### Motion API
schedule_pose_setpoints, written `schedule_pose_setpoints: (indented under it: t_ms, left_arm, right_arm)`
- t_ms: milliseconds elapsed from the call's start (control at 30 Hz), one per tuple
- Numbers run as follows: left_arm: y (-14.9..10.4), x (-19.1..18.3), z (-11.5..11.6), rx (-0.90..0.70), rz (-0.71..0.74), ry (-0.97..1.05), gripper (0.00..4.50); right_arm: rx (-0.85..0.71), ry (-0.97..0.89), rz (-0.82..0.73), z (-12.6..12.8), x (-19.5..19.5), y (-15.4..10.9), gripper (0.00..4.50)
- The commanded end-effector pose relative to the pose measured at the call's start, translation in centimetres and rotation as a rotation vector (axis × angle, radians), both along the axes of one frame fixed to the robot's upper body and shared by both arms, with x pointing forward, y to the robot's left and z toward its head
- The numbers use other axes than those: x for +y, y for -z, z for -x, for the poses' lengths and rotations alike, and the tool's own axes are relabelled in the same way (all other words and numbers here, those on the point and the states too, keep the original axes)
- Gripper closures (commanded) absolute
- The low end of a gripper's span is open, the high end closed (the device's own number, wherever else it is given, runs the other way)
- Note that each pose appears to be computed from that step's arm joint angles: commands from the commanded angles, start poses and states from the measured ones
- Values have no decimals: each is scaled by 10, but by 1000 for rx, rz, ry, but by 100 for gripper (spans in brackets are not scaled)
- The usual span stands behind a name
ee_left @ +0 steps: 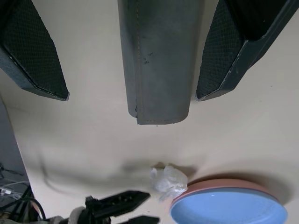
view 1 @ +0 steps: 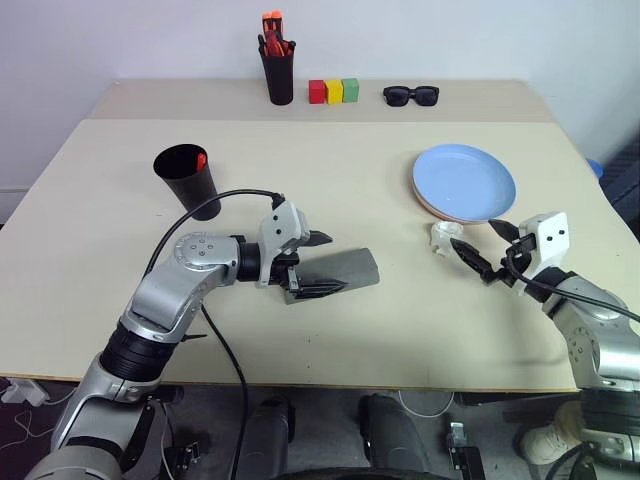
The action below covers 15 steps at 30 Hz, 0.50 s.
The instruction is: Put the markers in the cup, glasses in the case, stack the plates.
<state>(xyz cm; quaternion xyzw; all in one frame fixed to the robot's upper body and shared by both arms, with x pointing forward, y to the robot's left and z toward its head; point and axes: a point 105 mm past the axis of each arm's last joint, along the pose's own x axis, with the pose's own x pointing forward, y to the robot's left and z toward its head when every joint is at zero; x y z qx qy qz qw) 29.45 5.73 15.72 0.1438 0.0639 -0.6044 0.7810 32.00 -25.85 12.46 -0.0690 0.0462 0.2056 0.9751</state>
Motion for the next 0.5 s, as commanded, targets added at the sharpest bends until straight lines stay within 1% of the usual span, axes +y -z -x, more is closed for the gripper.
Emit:
schedule_pose_setpoints:
  t_ms: [33,233,333,400,433,500]
  left_arm:
    - [-11,-2,0,-42,21,18,0]
    - [-12,1,0,-44,15,4,0]
    - [-13,5,0,-50,13,-18,0]
    - [-13,8,0,-51,12,-33,0]
    - [-13,9,1,-50,12,-37,0]
    - [-13,10,2,-48,11,-43,0]
  right_arm:
    - [-12,-23,-23,-4,3,-5,14]
    - [38,-59,-32,-18,10,15,14]
    - [79,-66,-23,-28,15,32,14]
    - [87,-58,-22,-33,16,37,14]
    - [85,-55,-24,-35,16,38,36]
    - [79,-66,-29,-37,19,37,98]
